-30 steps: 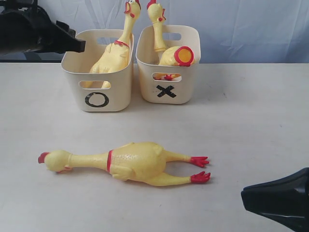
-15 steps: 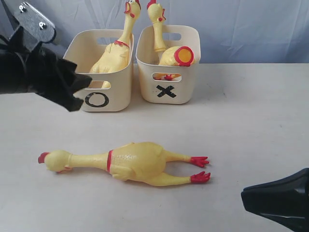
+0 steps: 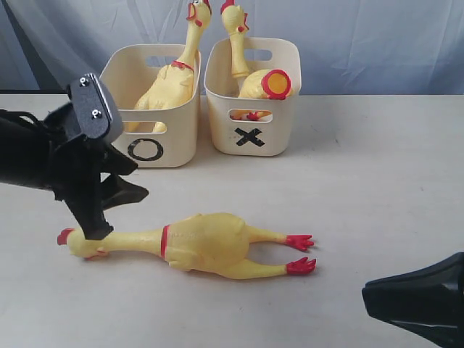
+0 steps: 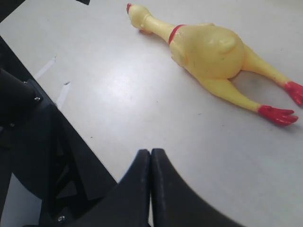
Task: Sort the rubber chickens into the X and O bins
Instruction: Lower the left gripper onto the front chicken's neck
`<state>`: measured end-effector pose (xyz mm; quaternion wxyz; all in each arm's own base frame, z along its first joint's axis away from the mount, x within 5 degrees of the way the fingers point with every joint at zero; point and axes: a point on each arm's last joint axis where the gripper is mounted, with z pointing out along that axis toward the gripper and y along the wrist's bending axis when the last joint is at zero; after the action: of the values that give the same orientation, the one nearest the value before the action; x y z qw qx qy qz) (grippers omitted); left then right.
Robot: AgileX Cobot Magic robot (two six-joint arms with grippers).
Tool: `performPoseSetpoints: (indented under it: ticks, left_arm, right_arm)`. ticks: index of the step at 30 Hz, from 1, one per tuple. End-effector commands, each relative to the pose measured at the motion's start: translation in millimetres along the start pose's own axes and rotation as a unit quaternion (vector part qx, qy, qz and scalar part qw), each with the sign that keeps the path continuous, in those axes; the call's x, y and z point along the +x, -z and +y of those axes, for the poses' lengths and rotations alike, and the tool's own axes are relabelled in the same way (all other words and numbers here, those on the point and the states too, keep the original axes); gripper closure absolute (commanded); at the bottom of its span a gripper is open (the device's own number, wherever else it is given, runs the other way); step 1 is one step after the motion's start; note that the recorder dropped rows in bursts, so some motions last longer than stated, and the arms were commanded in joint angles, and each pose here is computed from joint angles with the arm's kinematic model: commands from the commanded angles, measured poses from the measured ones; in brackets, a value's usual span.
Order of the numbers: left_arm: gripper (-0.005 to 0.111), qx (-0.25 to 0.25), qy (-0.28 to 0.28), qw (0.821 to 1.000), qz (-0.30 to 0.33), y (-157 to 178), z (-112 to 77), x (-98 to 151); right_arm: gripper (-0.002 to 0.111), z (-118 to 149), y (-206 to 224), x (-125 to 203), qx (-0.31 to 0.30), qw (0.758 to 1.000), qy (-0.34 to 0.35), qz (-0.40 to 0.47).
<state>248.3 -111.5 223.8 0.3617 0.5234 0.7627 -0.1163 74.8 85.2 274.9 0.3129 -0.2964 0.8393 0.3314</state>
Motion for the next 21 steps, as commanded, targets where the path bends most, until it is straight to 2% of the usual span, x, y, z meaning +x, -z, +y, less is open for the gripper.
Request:
performPoseSetpoints:
  ticks: [1,3,4,8,10,15,21]
  left_arm:
    - [0.062,0.050,-0.013,0.998,0.027,-12.9,-5.8,10.9]
    - [0.062,0.069,-0.026,0.997,0.030,-16.6,-8.3,12.8]
    - [0.062,0.091,-0.071,0.993,0.029,-17.3,-11.7,14.1]
    - [0.062,0.148,-0.169,0.974,0.024,-25.4,-20.8,22.8]
    - [0.061,0.158,-0.187,0.969,0.022,-32.7,-22.2,25.2]
    - [0.046,0.125,-0.165,0.977,0.043,-48.6,-15.0,32.5]
    - [0.045,0.129,-0.143,0.980,0.056,-61.0,-14.2,41.1]
  right_arm:
    - [0.109,0.4,0.4,1.1,-0.001,1.000,0.003,-0.002]
    - [0.109,0.3,0.4,0.9,0.000,1.000,0.003,-0.002]
    - [0.109,0.3,0.4,0.9,0.000,1.000,0.003,-0.002]
    - [0.109,0.3,0.4,0.9,0.000,1.000,0.003,-0.002]
    - [0.109,0.3,0.4,0.9,0.000,1.000,0.003,-0.002]
    - [0.109,0.1,0.4,0.5,0.001,1.000,0.003,-0.005]
    - [0.109,0.1,0.4,0.5,0.001,1.000,0.003,-0.005]
